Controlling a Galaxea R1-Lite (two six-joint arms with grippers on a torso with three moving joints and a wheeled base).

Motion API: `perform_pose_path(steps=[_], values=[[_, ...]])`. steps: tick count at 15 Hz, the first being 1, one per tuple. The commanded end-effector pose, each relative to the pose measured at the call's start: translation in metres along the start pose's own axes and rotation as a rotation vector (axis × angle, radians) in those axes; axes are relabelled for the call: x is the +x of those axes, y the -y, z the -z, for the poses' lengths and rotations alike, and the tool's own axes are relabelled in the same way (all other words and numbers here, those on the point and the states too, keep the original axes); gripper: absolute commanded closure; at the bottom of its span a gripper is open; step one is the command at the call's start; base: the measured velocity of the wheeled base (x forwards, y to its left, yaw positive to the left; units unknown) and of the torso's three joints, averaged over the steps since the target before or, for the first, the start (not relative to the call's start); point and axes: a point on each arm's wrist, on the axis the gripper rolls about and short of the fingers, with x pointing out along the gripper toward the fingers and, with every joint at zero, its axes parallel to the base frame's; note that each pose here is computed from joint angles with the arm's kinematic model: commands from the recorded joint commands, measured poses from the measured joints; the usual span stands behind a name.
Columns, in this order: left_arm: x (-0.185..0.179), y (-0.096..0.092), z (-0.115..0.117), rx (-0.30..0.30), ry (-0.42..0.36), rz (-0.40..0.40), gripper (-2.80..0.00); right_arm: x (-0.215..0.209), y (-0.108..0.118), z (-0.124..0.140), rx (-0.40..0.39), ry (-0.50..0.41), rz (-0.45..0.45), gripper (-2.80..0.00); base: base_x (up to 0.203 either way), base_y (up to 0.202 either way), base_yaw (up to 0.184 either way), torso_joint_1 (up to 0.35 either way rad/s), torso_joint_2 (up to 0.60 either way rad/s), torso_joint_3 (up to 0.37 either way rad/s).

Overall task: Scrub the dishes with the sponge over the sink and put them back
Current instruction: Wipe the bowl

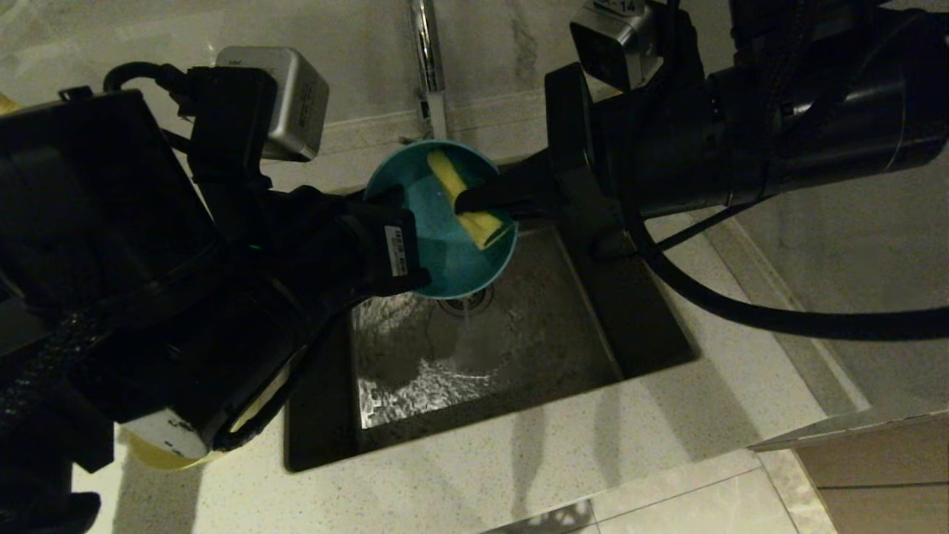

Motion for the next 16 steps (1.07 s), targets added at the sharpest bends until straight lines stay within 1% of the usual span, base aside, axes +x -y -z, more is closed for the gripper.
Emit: perform_pose_path(steps=[1,6,9,13,16], values=[[-0.002,-0.002,0.0,-0.003,0.002,-0.003,0.0,0.007,0.001,0.003,0.003,-0.018,-0.002,0.0,0.0,0.0,0.0,0.0,0.0,0.0],[-0.001,-0.001,-0.004,-0.013,0.013,-0.003,0.0,0.03,0.003,0.019,0.018,-0.105,0.007,0.0,0.0,0.0,0.0,0.0,0.0,0.0],[-0.001,-0.002,-0.004,-0.014,0.014,-0.006,0.0,0.033,0.005,0.021,0.024,-0.117,0.015,0.0,0.0,0.0,0.0,0.0,0.0,0.0],[0.0,-0.004,-0.003,-0.012,0.011,-0.015,0.0,0.02,0.004,0.023,0.029,-0.114,0.022,0.0,0.0,0.0,0.0,0.0,0.0,0.0],[0.0,-0.004,-0.001,-0.01,0.006,-0.017,0.0,0.011,0.011,0.03,0.04,-0.125,0.05,0.0,0.0,0.0,0.0,0.0,0.0,0.0]])
